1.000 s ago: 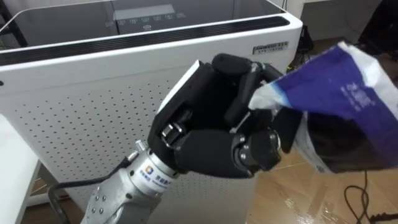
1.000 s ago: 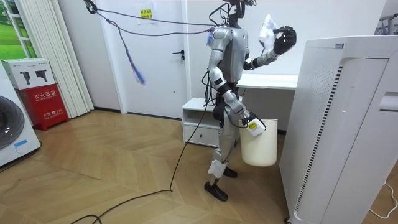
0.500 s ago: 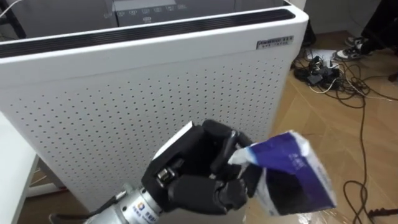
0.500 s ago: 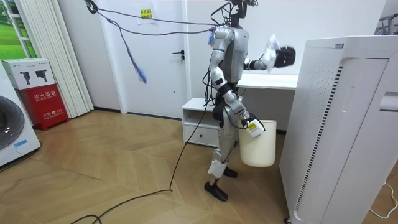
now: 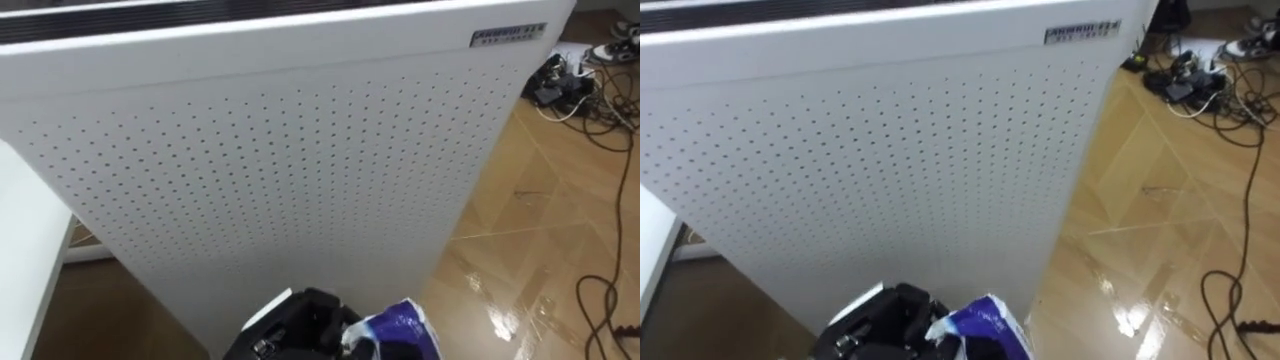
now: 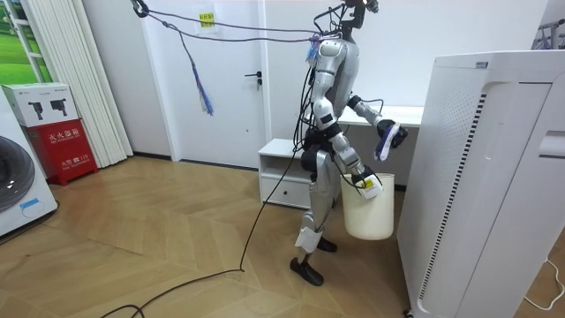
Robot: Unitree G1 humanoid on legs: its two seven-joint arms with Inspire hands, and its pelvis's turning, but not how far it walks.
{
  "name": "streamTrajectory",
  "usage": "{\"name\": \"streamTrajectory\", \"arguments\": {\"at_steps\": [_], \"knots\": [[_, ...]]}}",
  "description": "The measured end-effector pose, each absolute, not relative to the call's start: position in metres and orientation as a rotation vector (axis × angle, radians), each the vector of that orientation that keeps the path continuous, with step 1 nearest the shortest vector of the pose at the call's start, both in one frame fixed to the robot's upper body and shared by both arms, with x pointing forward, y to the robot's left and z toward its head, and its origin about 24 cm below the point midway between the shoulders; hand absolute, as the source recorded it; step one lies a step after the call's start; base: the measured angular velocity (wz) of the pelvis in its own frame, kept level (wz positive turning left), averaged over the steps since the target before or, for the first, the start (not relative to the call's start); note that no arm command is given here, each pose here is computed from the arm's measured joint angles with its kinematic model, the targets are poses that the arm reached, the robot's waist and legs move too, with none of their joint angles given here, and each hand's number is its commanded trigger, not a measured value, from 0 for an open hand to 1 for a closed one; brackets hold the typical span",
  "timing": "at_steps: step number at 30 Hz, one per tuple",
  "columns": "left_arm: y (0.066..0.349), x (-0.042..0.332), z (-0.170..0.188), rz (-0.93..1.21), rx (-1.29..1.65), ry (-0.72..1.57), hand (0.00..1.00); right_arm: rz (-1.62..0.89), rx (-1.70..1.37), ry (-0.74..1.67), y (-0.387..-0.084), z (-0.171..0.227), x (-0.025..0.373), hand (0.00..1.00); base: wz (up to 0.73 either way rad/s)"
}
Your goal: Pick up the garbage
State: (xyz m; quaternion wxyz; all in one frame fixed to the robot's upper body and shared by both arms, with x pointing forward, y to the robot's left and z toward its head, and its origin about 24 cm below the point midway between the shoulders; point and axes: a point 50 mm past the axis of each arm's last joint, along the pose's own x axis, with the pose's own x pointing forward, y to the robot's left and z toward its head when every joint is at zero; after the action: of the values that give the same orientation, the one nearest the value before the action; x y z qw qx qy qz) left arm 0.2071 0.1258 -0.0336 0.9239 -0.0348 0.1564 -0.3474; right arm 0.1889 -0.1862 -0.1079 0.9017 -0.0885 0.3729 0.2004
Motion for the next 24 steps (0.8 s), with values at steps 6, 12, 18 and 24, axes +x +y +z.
{"name": "streamTrajectory", "arguments": {"at_steps": [6,12,18,24], "knots": [[0.130,0.203,-0.047,-0.692,-0.049,0.371,1.00,0.405,-0.184,0.778,-0.187,-0.110,0.190,1.00,0.01],[0.138,0.195,-0.064,-0.645,-0.048,0.446,1.00,0.371,-0.177,0.801,-0.188,-0.115,0.189,1.00,0.06],[0.142,0.193,-0.076,-0.570,-0.011,0.497,1.00,0.343,-0.162,0.777,-0.186,-0.112,0.197,1.00,0.00],[0.147,0.192,-0.083,-0.492,0.024,0.530,1.00,0.339,-0.143,0.777,-0.179,-0.113,0.197,1.00,0.00]]}}
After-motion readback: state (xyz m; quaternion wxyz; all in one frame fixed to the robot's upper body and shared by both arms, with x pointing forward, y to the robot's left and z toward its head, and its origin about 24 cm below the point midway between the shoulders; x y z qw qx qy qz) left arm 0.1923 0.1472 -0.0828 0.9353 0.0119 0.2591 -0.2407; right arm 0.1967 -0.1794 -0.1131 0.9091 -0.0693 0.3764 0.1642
